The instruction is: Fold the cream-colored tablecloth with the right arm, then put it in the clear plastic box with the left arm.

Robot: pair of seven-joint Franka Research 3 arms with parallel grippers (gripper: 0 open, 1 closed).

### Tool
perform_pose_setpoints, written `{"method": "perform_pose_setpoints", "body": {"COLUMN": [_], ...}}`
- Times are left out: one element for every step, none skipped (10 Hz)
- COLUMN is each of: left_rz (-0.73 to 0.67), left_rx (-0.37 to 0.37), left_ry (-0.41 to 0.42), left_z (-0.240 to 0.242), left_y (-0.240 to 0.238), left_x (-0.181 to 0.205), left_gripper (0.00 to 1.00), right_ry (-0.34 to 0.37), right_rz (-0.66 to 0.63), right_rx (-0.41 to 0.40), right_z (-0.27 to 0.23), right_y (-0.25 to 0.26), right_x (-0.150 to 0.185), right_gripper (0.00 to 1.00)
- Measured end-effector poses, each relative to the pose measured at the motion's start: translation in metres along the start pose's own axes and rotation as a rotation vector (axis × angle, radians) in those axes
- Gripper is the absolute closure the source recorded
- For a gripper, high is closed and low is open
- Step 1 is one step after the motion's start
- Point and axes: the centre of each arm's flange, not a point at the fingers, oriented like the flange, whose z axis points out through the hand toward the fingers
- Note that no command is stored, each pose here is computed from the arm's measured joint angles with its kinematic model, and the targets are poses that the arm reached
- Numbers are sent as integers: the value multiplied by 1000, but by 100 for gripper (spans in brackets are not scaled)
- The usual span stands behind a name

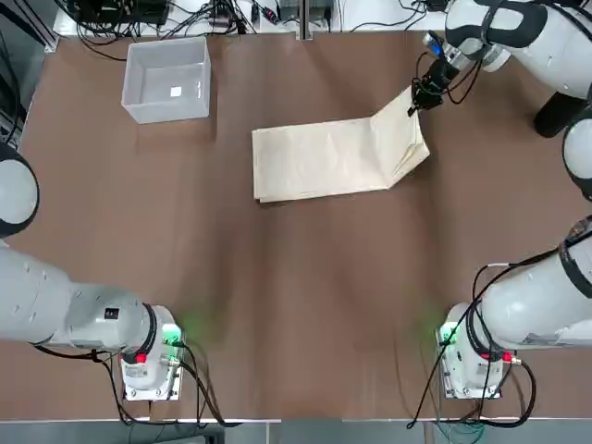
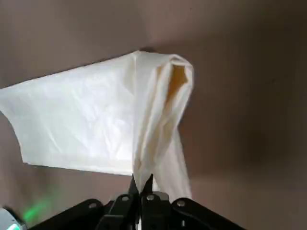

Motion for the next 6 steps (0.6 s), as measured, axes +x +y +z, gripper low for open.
{"method": "perform_pose_setpoints", "body": {"left_rz": [0, 0, 1, 1, 1, 1], "left_rx": [0, 0, 0, 0, 0, 0], "left_ry": [0, 0, -1, -1, -1, -1], "left_z": [0, 0, 0, 0, 0, 1], "left_y": [0, 0, 0, 0, 1, 0], "left_x": [0, 0, 0, 0, 0, 0], "left_gripper": [1, 1, 1, 0, 1, 1], "right_ry": [-8, -13, -16, -20, -24, -26], "right_rz": [23, 47, 71, 88, 96, 98], "right_rx": [-4, -9, -15, -26, -51, -78], "right_z": [-1, 1, 3, 5, 5, 1], "right_y": [-24, -50, -75, -97, -111, -120], "right_x": [-11, -22, -33, -44, -51, -55], "right_gripper": [97, 97, 97, 97, 97, 97]}}
